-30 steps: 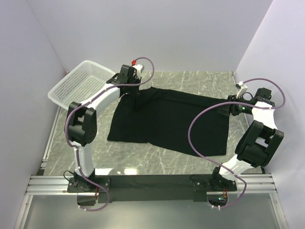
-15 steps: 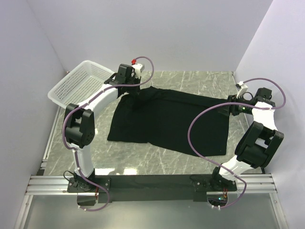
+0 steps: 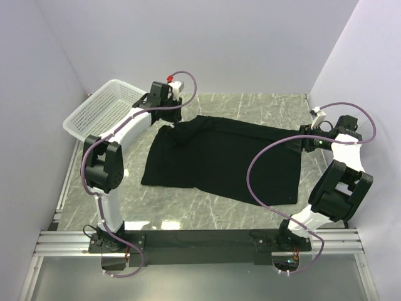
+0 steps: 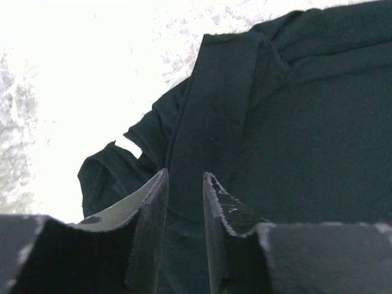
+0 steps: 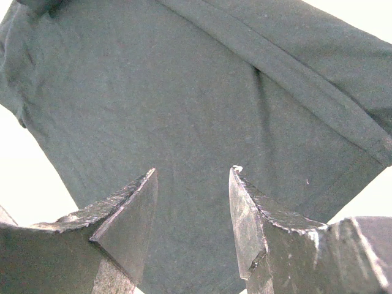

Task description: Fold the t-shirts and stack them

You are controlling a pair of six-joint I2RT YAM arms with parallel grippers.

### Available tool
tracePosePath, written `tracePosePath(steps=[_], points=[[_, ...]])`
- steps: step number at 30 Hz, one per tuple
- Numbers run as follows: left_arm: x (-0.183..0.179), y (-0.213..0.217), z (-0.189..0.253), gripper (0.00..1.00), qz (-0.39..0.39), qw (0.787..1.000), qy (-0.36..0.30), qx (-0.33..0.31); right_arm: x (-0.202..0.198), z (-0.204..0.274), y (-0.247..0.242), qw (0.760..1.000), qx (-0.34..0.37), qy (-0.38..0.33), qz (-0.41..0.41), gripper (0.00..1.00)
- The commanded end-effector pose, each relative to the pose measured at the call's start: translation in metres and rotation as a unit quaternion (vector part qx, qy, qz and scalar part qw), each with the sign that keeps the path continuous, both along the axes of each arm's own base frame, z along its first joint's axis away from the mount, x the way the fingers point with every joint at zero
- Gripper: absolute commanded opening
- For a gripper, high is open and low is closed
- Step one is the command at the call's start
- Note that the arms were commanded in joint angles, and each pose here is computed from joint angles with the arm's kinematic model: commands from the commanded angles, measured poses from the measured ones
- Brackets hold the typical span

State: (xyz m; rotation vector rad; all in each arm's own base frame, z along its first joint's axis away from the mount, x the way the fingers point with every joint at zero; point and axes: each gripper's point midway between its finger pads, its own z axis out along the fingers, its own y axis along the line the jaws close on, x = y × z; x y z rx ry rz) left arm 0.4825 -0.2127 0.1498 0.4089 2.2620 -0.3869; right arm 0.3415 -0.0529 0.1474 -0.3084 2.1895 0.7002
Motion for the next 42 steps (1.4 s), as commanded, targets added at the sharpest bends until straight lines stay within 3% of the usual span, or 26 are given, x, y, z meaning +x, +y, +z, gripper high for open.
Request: tracePosePath(steps=[1, 10, 22, 31, 42], points=[[0.005, -0.001, 0.012, 0.37, 0.013, 1.000, -0.002, -0.001, -0.001, 0.015, -0.001, 1.000, -0.006, -0.026, 0.002, 0.57], [-0.014, 0.001, -0.034, 0.32, 0.052, 0.996, 0.078, 0.011, -0.001, 0.012, -0.001, 1.000, -0.001, -0.022, -0.001, 0.57], [-0.001, 0.022, -0.036, 0.32, 0.123, 0.988, 0.072, 0.054, -0.002, 0.011, -0.001, 1.000, -0.003, -0.023, 0.000, 0.57], [-0.003, 0.027, -0.029, 0.33, 0.152, 0.985, 0.072, 0.049, -0.001, 0.010, -0.002, 1.000, -0.002, -0.022, -0.001, 0.57], [-0.001, 0.018, -0.022, 0.23, 0.142, 0.987, 0.068, 0.035, -0.002, 0.010, -0.001, 1.000, -0.002, -0.021, -0.001, 0.57]])
